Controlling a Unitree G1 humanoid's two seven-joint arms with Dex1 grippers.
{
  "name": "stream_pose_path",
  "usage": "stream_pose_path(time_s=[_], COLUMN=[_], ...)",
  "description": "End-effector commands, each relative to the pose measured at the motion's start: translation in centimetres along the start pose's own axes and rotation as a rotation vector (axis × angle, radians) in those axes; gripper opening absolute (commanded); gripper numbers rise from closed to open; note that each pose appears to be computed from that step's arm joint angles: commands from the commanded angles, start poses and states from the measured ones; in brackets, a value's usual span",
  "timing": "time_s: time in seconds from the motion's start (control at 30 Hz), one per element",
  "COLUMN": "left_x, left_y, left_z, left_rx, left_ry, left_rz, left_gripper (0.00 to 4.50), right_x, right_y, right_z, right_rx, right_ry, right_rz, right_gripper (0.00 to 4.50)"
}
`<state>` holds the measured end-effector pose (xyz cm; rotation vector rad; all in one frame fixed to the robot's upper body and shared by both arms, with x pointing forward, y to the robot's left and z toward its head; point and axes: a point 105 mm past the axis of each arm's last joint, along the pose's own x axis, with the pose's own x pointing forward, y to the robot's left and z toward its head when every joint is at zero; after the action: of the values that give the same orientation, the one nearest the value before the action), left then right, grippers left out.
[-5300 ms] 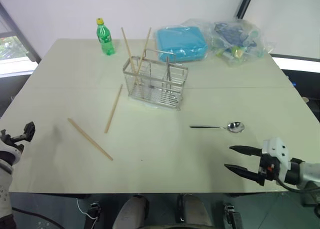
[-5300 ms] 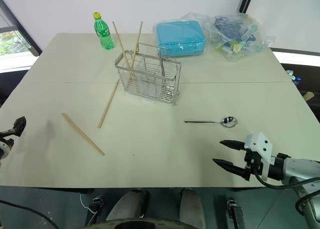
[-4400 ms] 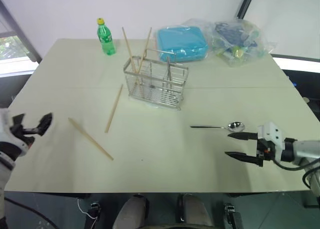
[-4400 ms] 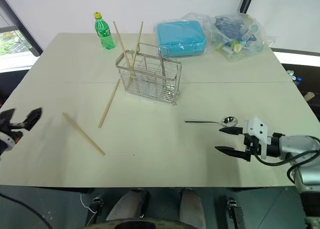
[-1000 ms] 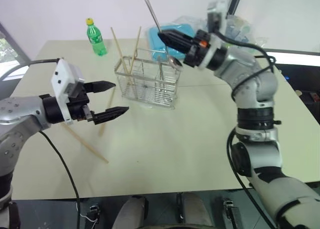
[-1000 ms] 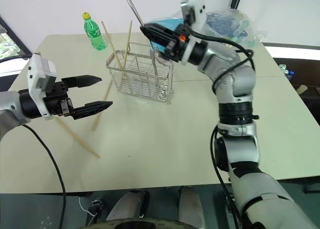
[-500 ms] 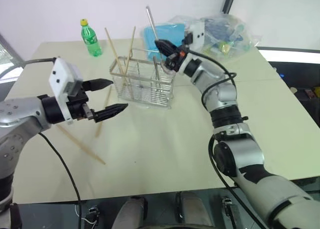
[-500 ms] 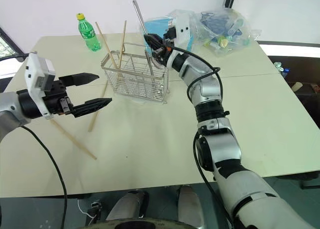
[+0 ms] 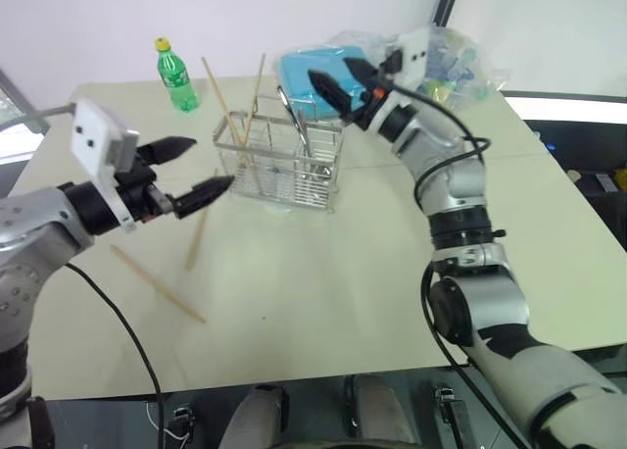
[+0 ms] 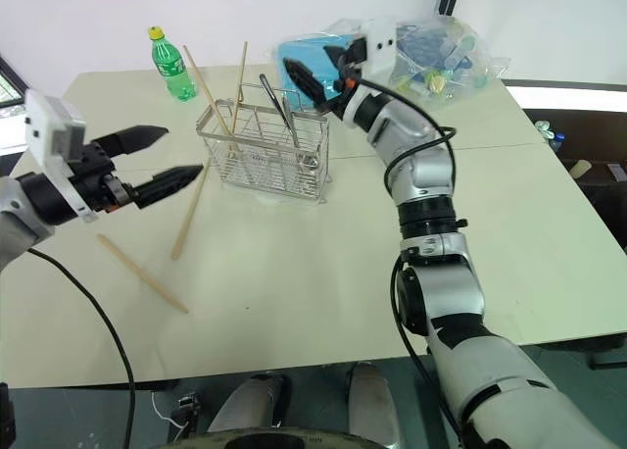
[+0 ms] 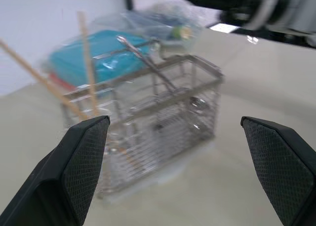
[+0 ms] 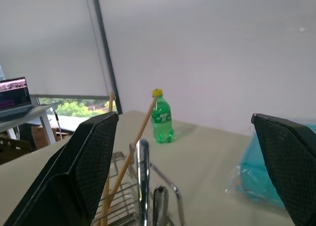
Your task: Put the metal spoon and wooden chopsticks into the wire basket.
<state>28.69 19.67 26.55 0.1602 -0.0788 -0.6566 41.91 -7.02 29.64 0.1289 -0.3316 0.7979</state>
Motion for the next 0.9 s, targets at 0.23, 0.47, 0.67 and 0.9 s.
stream_pose_path(time_s=[0.23, 0.47, 0.67, 0.9], left_x=[-4.2, -6.0, -5.3, -4.0], left_y=[8.4, 7.8, 7.1, 7.1], left_z=[-2.1, -9.9, -13.1, -15.1], left_rx=[-0.434, -0.704, -0.817, -0.86], left_ry=[-0.002, 0.327, 0.464, 0.595], left_rz=[0.806, 1.146, 1.223, 1.195], left_gripper=[4.5, 4.5, 4.5, 4.5], right_x=[-7.8, -15.0, -16.3, -17.0], right_y=[7.4, 10.6, 10.7, 10.5], right_z=[3.7, -2.1, -4.3, -5.0], right_rx=[-0.109, -0.04, 0.026, 0.053], right_ry=[0.204, 0.521, 0.619, 0.644], right_rz=[0.615, 0.803, 0.785, 0.745], right_gripper=[4.43, 4.43, 4.43, 4.43])
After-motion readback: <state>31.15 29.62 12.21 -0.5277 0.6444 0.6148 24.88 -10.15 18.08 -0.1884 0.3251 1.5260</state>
